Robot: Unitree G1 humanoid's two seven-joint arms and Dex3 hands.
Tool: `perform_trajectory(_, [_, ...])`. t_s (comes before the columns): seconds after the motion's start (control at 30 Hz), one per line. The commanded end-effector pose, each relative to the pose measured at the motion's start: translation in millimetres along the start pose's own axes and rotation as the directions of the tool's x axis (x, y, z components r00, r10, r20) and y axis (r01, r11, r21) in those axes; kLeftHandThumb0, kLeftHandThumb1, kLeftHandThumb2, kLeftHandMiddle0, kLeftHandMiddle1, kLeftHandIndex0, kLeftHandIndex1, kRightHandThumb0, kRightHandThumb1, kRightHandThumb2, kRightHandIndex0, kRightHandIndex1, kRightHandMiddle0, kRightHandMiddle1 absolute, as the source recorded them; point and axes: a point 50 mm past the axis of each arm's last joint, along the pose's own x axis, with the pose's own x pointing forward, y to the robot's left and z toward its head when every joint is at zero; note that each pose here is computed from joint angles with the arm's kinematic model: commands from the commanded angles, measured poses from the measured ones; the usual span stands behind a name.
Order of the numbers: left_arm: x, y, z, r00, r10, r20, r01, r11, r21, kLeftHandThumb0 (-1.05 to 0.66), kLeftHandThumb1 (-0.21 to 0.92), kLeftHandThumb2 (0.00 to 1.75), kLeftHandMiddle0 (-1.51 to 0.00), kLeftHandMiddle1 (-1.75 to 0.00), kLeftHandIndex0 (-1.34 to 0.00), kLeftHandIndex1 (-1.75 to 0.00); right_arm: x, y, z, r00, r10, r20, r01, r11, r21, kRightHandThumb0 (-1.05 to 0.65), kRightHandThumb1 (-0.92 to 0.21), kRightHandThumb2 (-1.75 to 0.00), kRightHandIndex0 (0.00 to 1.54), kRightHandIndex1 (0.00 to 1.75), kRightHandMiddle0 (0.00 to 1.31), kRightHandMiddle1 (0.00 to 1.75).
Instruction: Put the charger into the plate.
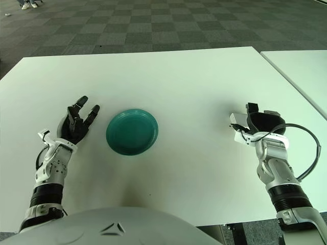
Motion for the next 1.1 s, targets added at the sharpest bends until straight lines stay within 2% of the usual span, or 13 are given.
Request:
perform_trajectory(0.0, [-10.8, 10.2, -13.9, 0.995, 0.067, -0.071, -0.068, 0.998, -0.015, -0.74, 0.92, 0.89, -0.43, -0.01, 0.00, -0.82, 3.0, 11.8, 2.1, 1.000, 0.025, 0.000, -0.025, 1.000, 0.016, -1.00, -0.92, -0.83, 0.46, 0.04, 0.00, 0.53])
perform_trajectory(0.13, [-11.3, 10.2, -12.3, 0.996, 0.055, -0.074, -0.055, 0.998, 0.005, -0.75, 0.92, 0.89, -0.42, -0.01, 0.00, -0.80, 9.4, 20.5, 1.8, 0.999, 0.035, 0.001, -0.035, 0.999, 0.023, -1.00, -0.92, -0.84, 0.45, 0.04, 0.00, 0.54])
perform_trajectory(0.6, [-14.4, 10.5, -9.5, 0.996, 0.061, -0.071, -0.063, 0.998, -0.018, -0.76, 0.92, 0.89, -0.43, -0.01, 0.00, -0.80, 14.0, 24.8, 3.7, 0.998, 0.063, 0.030, -0.064, 0.997, 0.039, -1.00, -0.92, -0.84, 0.40, 0.01, 0.00, 0.57])
perform_trajectory(0.8, [-15.6, 11.8, -8.0, 0.994, 0.071, -0.078, -0.076, 0.996, -0.050, -0.74, 0.92, 0.88, -0.43, -0.01, 0.00, -0.80, 15.5, 36.7, 7.2, 0.995, 0.091, 0.045, -0.093, 0.995, 0.046, -0.98, -0.92, -0.82, 0.41, 0.02, 0.00, 0.57])
perform_trajectory(1.07, [-17.2, 12.6, -6.3, 0.995, 0.053, -0.082, -0.053, 0.999, -0.002, -0.76, 0.92, 0.88, -0.43, -0.01, 0.00, -0.79, 14.1, 49.3, 15.3, 0.989, 0.129, 0.074, -0.133, 0.989, 0.057, -0.95, -0.92, -0.78, 0.41, 0.02, 0.00, 0.59])
